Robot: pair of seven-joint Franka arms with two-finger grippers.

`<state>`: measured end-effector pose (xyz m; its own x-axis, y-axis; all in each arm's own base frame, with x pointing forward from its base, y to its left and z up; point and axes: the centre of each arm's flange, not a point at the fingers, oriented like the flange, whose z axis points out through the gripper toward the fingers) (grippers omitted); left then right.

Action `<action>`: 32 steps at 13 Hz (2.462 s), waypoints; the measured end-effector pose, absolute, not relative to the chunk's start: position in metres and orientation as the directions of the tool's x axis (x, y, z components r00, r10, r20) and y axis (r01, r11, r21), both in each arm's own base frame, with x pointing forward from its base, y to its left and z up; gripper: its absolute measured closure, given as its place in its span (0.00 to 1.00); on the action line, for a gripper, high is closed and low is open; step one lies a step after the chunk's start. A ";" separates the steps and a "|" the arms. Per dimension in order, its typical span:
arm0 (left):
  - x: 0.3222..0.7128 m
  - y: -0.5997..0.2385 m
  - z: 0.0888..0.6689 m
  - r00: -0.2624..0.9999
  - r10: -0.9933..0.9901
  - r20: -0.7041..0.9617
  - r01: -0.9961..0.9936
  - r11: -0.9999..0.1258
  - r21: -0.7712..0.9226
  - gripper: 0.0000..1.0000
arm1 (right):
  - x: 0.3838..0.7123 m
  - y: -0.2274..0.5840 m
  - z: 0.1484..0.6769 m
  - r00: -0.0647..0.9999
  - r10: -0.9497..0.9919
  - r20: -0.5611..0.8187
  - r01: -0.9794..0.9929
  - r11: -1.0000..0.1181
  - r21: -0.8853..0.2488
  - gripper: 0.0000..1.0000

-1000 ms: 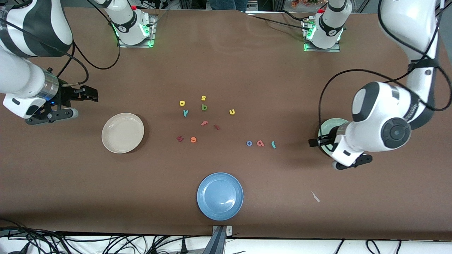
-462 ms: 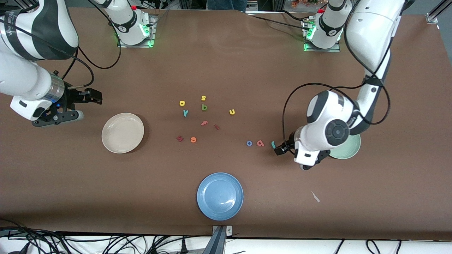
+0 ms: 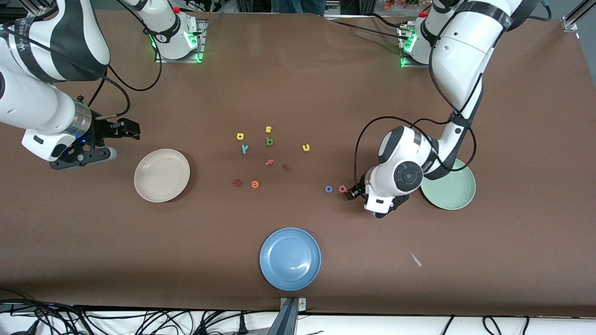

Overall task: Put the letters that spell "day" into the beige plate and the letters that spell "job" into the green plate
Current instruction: 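Grasp the cyan j with the left gripper while the right gripper reaches letters, then drop the cyan j onto the green plate with the left gripper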

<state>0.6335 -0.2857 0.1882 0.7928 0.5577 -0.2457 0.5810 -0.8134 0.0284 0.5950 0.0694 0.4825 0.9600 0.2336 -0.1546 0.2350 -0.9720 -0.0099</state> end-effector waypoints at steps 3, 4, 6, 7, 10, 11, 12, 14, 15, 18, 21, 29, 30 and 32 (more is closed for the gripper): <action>0.623 -0.283 0.165 0.794 0.568 -0.217 0.591 -0.804 0.060 0.15 | 0.599 0.082 0.482 0.969 0.217 -0.119 0.211 -0.976 -0.054 0.00; 0.624 -0.283 0.166 0.795 0.569 -0.212 0.592 -0.803 0.066 0.19 | 0.600 0.093 0.479 0.974 0.199 -0.109 0.194 -0.979 -0.061 0.00; 0.625 -0.284 0.171 0.796 0.568 -0.207 0.592 -0.803 0.073 0.44 | 0.601 0.132 0.471 0.979 0.181 -0.089 0.175 -0.982 -0.075 0.00; 0.625 -0.283 0.171 0.796 0.569 -0.206 0.592 -0.803 0.072 0.54 | 0.600 0.149 0.467 0.982 0.171 -0.081 0.165 -0.983 -0.079 0.00; 0.625 -0.281 0.172 0.795 0.570 -0.207 0.593 -0.802 0.068 0.64 | 0.599 0.181 0.449 0.985 0.158 -0.062 0.152 -0.984 -0.093 0.00; 0.625 -0.282 0.172 0.795 0.570 -0.207 0.593 -0.802 0.069 0.60 | 0.598 0.190 0.438 0.988 0.145 -0.052 0.139 -0.985 -0.098 0.00; 0.625 -0.282 0.171 0.795 0.570 -0.207 0.593 -0.802 0.069 0.50 | 0.596 0.200 0.424 0.991 0.124 -0.041 0.119 -0.987 -0.104 0.00; 0.625 -0.280 0.170 0.794 0.572 -0.206 0.594 -0.801 0.068 0.44 | 0.587 0.222 0.392 0.994 0.099 -0.039 0.093 -0.989 -0.118 0.00; 0.625 -0.280 0.170 0.795 0.571 -0.204 0.593 -0.802 0.067 0.44 | 0.581 0.235 0.377 0.995 0.085 -0.047 0.079 -0.989 -0.124 0.00; 0.627 -0.276 0.172 0.795 0.572 -0.201 0.593 -0.803 0.061 0.74 | 0.558 0.266 0.337 0.997 0.051 -0.050 0.043 -0.989 -0.143 0.00; 0.627 -0.276 0.172 0.795 0.573 -0.201 0.594 -0.802 0.061 0.87 | 0.534 0.280 0.301 0.996 0.073 -0.050 0.065 -0.987 -0.146 0.00; 0.641 -0.210 0.242 0.815 0.510 -0.275 0.525 -0.851 -0.023 0.87 | 0.503 0.281 0.265 0.994 0.103 -0.044 0.103 -0.995 0.007 0.00; 0.639 -0.185 0.260 0.822 0.472 -0.319 0.483 -0.874 -0.049 0.87 | 0.501 0.280 0.263 0.993 0.104 -0.049 0.105 -0.994 0.010 0.00; 0.633 -0.136 0.279 0.827 0.411 -0.385 0.415 -0.907 -0.077 0.87 | 0.499 0.279 0.259 0.993 0.105 -0.057 0.106 -0.994 0.013 0.00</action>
